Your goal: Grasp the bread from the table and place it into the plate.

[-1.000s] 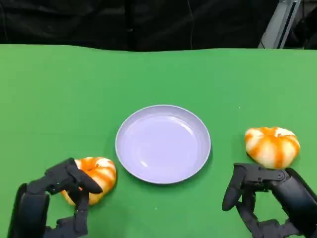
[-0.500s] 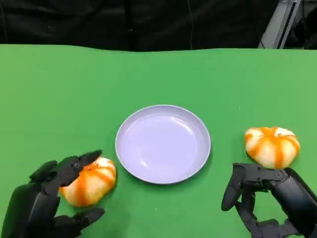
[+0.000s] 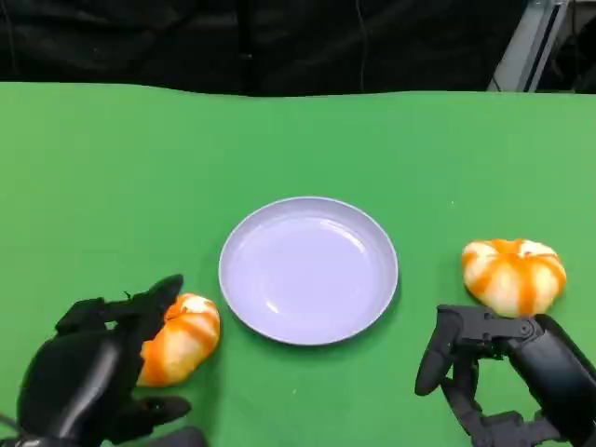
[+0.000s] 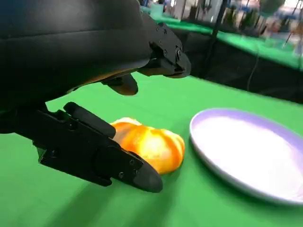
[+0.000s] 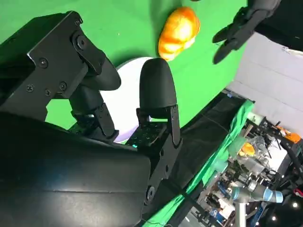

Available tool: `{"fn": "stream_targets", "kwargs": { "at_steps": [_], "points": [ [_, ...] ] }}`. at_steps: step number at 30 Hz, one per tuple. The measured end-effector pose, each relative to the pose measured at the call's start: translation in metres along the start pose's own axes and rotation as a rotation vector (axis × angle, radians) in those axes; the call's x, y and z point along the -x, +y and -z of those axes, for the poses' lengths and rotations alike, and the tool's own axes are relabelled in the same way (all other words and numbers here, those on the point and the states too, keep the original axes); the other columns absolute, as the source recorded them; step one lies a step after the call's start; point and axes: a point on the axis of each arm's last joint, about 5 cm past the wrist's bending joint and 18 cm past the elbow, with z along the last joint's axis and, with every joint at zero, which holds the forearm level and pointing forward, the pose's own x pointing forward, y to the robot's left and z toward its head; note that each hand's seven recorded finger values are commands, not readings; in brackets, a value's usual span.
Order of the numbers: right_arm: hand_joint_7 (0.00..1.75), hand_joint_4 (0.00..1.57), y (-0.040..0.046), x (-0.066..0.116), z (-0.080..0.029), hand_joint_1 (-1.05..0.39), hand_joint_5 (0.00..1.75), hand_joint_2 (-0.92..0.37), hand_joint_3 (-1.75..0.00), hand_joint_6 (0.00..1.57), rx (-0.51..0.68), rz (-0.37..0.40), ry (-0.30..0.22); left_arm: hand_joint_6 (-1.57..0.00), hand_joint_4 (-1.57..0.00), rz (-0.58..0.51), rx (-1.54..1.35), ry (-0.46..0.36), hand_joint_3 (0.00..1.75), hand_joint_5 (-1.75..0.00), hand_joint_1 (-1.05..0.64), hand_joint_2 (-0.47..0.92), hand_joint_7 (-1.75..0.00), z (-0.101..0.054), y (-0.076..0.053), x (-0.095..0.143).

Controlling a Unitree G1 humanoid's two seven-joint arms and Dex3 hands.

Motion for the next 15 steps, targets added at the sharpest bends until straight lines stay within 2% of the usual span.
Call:
{"fn": "stream_targets", "kwargs": {
  "at_steps": [2, 3, 6, 10, 12, 13, 14, 15],
  "points": [
    [1.34, 0.88, 0.0002, 0.0, 0.0, 0.1, 1.67, -0.32, -1.41, 0.8, -0.001, -0.001, 0.001, -0.49, -0.41, 0.01, -0.034, 0.01, 0.02, -0.57, -0.49, 0.92, -0.04, -0.002, 0.0, -0.006],
    [1.34, 0.88, 0.0003, 0.0, 0.0, 0.1, 1.67, -0.31, -1.42, 0.8, -0.002, -0.001, 0.003, -0.53, -0.46, 0.017, -0.05, 0.014, 0.04, -0.5, -0.45, 0.92, -0.03, -0.002, -0.001, -0.009],
    [1.33, 0.88, 0.0003, 0.0, -0.001, 0.1, 1.66, -0.31, -1.41, 0.79, -0.004, -0.001, 0.007, -0.6, -0.57, 0.079, -0.101, 0.041, 0.07, -0.38, -0.41, 0.92, -0.03, -0.002, -0.011, -0.018],
    [1.32, 0.88, 0.0001, 0.001, 0.0, 0.1, 1.66, -0.34, -1.36, 0.79, -0.01, 0.001, 0.008, -0.68, -0.66, 0.135, -0.131, 0.067, 0.12, -0.36, -0.35, 0.92, -0.05, -0.001, -0.022, -0.028],
    [1.32, 0.88, 0.0, 0.001, -0.001, 0.1, 1.66, -0.34, -1.35, 0.79, -0.01, 0.0, 0.008, -0.94, -0.68, 0.133, -0.123, 0.075, 0.12, -0.77, -0.17, 0.92, -0.09, -0.001, -0.024, -0.033],
    [1.32, 0.88, 0.0, 0.001, -0.001, 0.1, 1.66, -0.34, -1.35, 0.79, -0.01, -0.001, 0.007, -0.99, -0.67, 0.125, -0.088, 0.079, 0.12, -0.84, -0.14, 0.92, -0.1, 0.0, -0.024, -0.035],
    [1.32, 0.88, -0.0001, 0.001, -0.001, 0.1, 1.66, -0.34, -1.35, 0.79, -0.009, -0.002, 0.007, -1.07, -0.7, 0.116, -0.053, 0.087, 0.17, -0.65, -0.09, 0.92, -0.12, 0.001, -0.025, -0.037],
    [1.32, 0.88, -0.0001, 0.001, -0.001, 0.1, 1.66, -0.34, -1.35, 0.79, -0.009, -0.002, 0.007, -1.15, -0.82, 0.107, -0.015, 0.091, 0.25, -0.46, -0.06, 0.9, -0.2, 0.003, -0.025, -0.038]
  ]
}}
